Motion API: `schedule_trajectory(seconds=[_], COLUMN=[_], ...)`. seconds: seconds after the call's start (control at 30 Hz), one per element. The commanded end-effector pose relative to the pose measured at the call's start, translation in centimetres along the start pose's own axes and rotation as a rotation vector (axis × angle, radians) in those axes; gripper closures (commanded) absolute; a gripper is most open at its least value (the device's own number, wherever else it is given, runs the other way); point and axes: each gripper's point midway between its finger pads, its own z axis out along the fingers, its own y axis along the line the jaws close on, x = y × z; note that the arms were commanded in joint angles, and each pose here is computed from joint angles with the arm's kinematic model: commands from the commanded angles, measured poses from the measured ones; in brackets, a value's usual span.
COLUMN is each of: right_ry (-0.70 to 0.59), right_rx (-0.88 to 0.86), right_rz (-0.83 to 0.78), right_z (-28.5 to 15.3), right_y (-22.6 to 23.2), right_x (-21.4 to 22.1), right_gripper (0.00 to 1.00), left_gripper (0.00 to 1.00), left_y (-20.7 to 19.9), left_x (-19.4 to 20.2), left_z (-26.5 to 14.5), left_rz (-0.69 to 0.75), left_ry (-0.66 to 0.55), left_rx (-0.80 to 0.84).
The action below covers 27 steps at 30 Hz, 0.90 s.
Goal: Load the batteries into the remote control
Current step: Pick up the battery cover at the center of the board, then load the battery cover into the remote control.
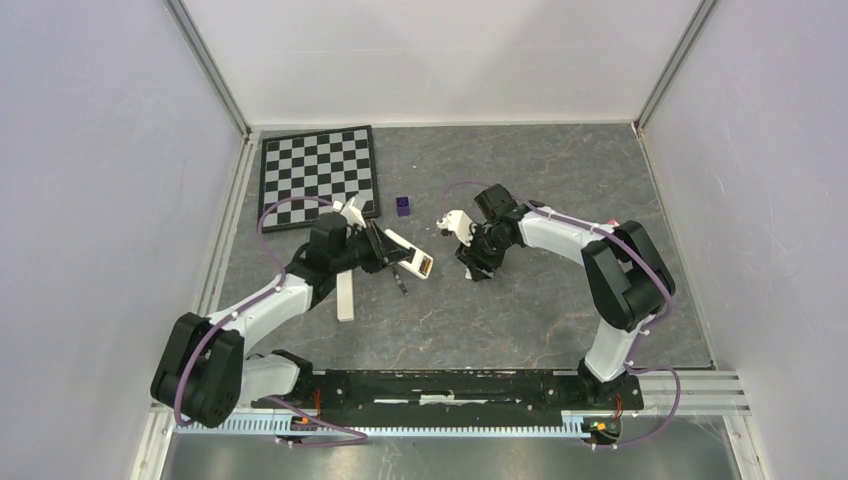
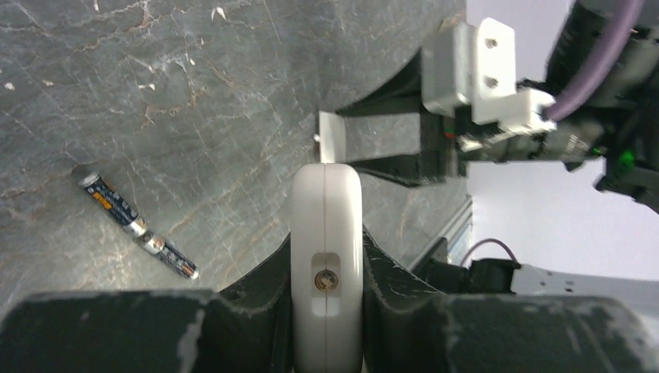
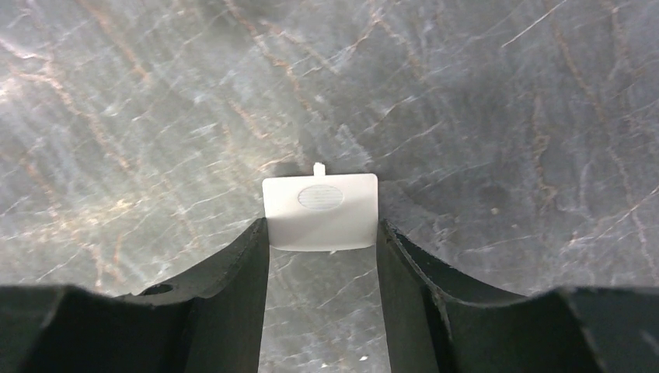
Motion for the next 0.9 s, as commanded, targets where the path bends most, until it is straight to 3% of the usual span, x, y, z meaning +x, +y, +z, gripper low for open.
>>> schedule_trajectory(seconds=[0.0, 0.17, 0.87], right_ry=[-0.104, -0.224, -0.37], right_rx=[0.005, 0.033, 0.159], right_rz=[0.004, 0.005, -0.048], right_z=[-2.1, -3.6, -4.7], right_y=[1.3, 2.1, 4.8], right_x=[-2.0, -3.9, -10.2], right_gripper=[0.51, 0.52, 0.52], left_gripper=[0.98, 0.98, 0.98], left_y=[-0.8, 0.3, -1.0], left_x=[-2.6, -3.0, -0.3], left_z=[1.6, 2.6, 3.4], left_rz=[0.038, 0.048, 0.088], left_ry=[-0.18, -0.215, -0.127], left_rx=[0.017, -0.001, 0.092])
